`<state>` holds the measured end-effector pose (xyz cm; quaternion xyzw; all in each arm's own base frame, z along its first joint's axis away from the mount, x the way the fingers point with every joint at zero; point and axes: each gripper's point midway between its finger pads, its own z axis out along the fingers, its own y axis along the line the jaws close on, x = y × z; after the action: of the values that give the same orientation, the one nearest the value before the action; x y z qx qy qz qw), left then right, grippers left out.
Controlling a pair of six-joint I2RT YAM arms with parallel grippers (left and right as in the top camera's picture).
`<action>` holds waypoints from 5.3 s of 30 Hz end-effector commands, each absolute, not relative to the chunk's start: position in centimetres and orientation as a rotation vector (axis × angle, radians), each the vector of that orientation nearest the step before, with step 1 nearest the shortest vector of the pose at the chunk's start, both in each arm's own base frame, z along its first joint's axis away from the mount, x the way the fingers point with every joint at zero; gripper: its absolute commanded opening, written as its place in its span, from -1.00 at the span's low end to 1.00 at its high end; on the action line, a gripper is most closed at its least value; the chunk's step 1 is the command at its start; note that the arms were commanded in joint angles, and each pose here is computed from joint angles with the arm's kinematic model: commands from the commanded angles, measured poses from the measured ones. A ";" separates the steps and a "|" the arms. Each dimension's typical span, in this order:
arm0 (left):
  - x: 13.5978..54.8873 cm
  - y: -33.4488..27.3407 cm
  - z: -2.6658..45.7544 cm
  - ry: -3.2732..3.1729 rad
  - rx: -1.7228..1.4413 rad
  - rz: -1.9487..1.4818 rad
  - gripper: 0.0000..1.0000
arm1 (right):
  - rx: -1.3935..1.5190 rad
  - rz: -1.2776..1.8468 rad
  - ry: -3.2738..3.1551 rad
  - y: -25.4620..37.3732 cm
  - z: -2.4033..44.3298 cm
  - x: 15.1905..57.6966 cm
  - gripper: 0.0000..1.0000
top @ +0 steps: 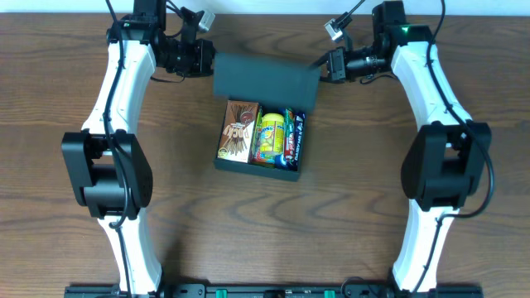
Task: Pack container
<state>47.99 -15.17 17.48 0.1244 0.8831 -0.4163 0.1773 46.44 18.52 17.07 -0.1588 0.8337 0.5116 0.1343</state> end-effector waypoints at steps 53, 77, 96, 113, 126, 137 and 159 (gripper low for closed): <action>33.4 -22.7 10.4 2.786 1.165 -0.786 -0.88 | -0.231 0.933 2.636 15.9 17.0 20.3 -0.97; 33.0 -23.1 10.4 2.802 1.163 -0.786 -0.88 | -0.028 0.889 2.560 21.4 5.4 24.5 -0.97; 33.0 -23.1 10.4 2.802 1.163 -0.786 -0.88 | 0.157 0.693 2.515 18.3 4.5 27.4 -0.97; 31.5 -22.6 7.3 2.852 1.157 -0.803 -0.88 | -0.004 0.930 2.542 21.9 6.0 24.6 -0.97; 31.6 -22.6 7.2 2.849 1.152 -0.808 -0.89 | 0.068 0.675 2.481 21.3 5.0 25.9 -0.97; 31.5 -22.6 7.2 2.860 1.141 -0.809 -0.88 | 0.106 0.706 2.451 22.5 3.5 27.6 -0.97; 22.8 -17.4 23.9 2.604 0.904 -0.653 -0.89 | -0.223 0.884 2.262 17.5 16.6 17.1 -0.97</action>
<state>24.70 -18.59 24.62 0.3393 0.8973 -0.2341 0.1581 17.88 17.94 15.40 -0.0672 0.8827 0.3331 0.3246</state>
